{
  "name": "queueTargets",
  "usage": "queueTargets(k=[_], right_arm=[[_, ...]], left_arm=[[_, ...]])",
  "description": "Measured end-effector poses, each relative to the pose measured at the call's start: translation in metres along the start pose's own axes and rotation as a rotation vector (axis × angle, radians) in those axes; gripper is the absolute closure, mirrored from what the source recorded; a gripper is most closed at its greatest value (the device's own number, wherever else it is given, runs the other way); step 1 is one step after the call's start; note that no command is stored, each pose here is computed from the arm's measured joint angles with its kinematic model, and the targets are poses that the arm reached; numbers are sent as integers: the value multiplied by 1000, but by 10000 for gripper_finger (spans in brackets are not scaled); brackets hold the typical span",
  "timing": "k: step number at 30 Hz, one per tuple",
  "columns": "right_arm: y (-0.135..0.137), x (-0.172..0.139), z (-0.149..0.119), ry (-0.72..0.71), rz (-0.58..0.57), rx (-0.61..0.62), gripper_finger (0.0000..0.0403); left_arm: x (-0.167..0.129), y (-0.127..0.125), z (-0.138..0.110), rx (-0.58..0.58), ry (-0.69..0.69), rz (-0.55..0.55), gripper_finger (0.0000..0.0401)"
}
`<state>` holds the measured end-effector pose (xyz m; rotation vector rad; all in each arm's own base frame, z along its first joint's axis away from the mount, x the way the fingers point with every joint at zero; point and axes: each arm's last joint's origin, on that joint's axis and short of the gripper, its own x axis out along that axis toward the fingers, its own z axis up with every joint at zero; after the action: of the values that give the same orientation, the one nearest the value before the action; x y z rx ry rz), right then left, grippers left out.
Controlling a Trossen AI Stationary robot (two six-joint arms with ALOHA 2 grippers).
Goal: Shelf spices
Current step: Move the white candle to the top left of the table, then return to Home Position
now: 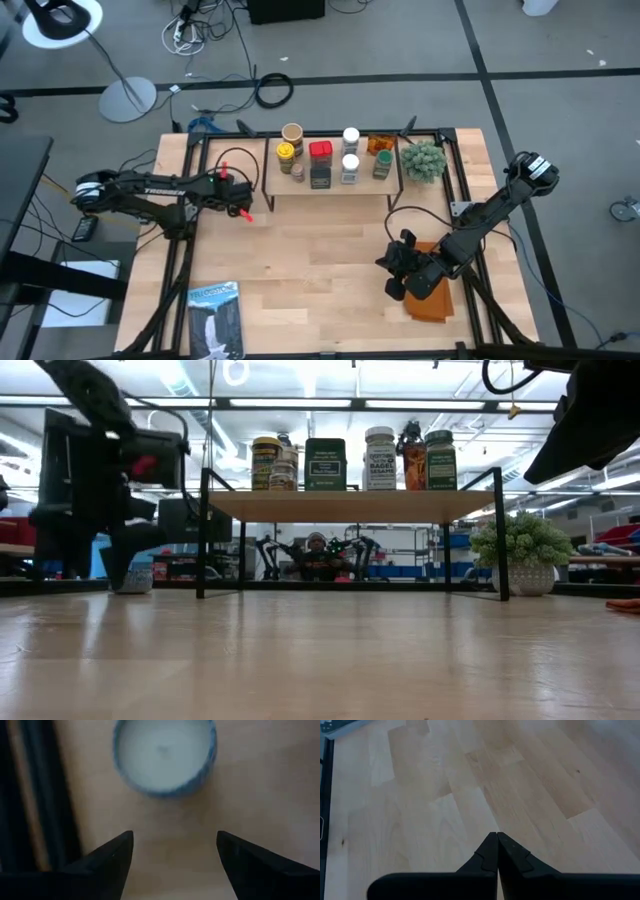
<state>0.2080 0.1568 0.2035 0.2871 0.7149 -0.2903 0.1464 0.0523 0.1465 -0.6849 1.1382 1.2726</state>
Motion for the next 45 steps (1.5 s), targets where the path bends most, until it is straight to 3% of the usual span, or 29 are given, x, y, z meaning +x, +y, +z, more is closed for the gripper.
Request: queueTargets(k=[6, 11, 15, 19, 28, 33, 39, 45], right_arm=[[-1, 1, 1, -1, -4, 7, 401], [-1, 2, 2, -3, -8, 16, 401], [-3, 3, 3, -6, -14, 24, 401], [-4, 4, 5, -7, -19, 29, 401], [-5, 6, 7, -7, -26, 13, 401], [-5, 6, 7, -5, -23, 14, 401], [-4, 6, 7, -5, -16, 17, 401], [-4, 6, 7, -8, -12, 21, 401]], left_arm=[[20, 9, 11, -75, -53, -6, 109], [28, 15, 31, -163, -234, 60, 109], [30, 16, 48, -264, -324, 14, 109], [29, 11, 56, -198, -313, -109, 109], [25, 2, 47, -151, -250, -208, 109], [3, -1, 41, -129, -321, -268, 109], [-46, 19, 38, -152, -415, -275, 109], [-102, 27, 33, -102, -593, -534, 109]])
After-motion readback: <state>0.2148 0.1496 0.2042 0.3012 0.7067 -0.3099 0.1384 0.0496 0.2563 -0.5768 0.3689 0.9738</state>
